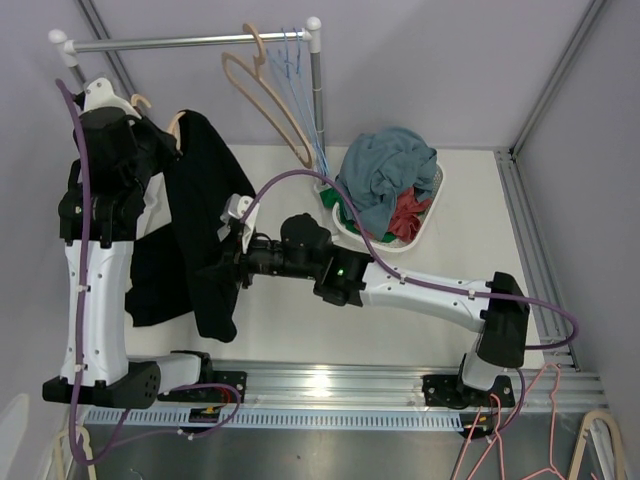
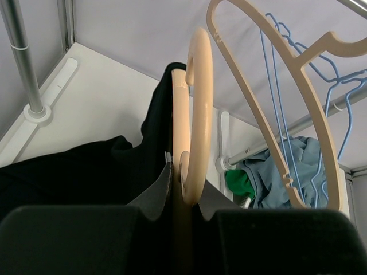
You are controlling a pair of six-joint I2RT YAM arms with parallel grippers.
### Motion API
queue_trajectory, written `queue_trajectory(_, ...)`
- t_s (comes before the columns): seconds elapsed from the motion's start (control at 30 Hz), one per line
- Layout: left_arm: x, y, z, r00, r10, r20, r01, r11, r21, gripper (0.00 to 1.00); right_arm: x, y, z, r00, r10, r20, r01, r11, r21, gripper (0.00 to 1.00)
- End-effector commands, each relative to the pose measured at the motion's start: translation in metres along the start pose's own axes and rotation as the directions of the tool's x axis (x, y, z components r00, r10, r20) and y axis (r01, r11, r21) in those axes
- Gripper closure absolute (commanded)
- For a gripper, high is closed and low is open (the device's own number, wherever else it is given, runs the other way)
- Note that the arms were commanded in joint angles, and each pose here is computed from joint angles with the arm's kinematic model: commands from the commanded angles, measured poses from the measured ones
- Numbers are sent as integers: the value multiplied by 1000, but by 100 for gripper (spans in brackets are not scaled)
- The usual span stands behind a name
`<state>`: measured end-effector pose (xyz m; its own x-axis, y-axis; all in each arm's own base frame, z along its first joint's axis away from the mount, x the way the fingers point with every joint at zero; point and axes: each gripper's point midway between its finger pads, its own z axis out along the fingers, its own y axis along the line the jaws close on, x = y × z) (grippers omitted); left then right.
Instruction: Remove the t-shirt from the hanger
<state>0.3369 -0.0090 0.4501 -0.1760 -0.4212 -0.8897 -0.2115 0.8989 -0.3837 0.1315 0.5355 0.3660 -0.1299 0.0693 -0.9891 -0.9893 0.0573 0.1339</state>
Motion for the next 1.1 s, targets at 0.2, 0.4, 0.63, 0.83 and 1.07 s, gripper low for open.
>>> queue_trajectory(0.2, -29, -14, 5, 994, -16, 105, 13, 1000, 23, 99, -7, 56, -17, 1000, -17, 24, 18, 999, -34, 100)
queue_trajectory(0.4, -38, -21, 31, 994, 0, 108, -1, 1000, 8, 99, 19, 122, -48, 998, 4, -66, -13, 992, -122, 100)
queue_trajectory(0.63, -44, -29, 40, 995, 8, 103, -10, 1000, 21, 100, 75, 128, -57, 978, 61, -199, -81, 992, -94, 100)
queue_trajectory(0.83, -52, -52, -9, 998, 17, 67, -29, 985, 172, 99, 117, 59, -67, 949, 168, -267, -125, 977, 170, 100)
queue_trajectory(1.07, -46, -52, -101, 997, 54, 58, -69, 951, 302, 99, 120, -67, -100, 925, 327, -196, -211, 867, 451, 100)
